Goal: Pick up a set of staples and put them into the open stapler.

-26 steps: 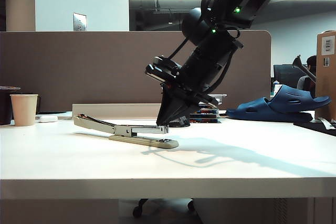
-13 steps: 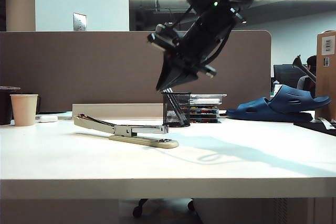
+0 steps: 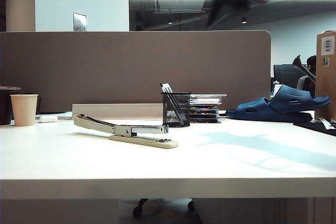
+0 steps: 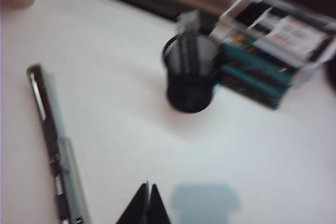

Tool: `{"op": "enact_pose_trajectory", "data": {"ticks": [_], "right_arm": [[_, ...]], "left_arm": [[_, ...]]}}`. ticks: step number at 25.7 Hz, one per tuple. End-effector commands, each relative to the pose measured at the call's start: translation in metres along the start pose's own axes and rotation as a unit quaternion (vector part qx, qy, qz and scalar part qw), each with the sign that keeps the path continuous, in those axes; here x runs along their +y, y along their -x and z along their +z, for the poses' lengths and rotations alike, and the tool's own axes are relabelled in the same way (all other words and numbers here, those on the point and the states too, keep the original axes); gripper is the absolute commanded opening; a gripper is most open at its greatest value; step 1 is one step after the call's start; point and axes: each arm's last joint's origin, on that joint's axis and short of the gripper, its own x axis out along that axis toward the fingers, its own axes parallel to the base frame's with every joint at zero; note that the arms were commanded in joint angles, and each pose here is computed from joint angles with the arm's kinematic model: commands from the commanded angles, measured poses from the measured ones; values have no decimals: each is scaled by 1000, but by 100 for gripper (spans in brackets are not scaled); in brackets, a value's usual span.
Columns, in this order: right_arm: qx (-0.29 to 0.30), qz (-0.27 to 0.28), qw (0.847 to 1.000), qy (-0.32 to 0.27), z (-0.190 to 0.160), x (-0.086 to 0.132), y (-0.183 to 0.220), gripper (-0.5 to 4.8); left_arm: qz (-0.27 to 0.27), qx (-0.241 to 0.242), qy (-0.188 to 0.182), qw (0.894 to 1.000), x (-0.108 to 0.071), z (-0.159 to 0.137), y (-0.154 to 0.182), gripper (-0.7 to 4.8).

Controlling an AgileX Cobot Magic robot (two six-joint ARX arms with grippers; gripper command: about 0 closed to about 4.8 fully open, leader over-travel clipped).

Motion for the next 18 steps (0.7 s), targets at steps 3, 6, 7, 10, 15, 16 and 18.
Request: {"op": "enact_pose_trajectory", "data": {"ticks": [3,6,7,10,15,16,18], "right_arm": [[-70,-44,997,-4,20,-19,62,-9],[-97,-74,992,-11,25,-30,98,-9],[-104,-85,991,-13,25,-33,111,-9],[-116,-117,986,-23,23,-40,147,-9],[-128,-176,975,-43,11,-44,208,-9],[-133,-184,973,-45,8,-43,216,-9],[-143,-199,968,-48,0,-40,231,-9]], "left_arm": [[55,-1,0,998,3,0,0,-6],[84,-3,0,996,5,0,0,-6],[94,-3,0,996,5,0,1,-6],[115,-4,0,993,7,0,1,-6],[134,-4,-2,991,8,0,1,-6],[134,-4,-2,991,8,0,1,-6],[138,-5,-2,990,8,0,1,-6]]}}
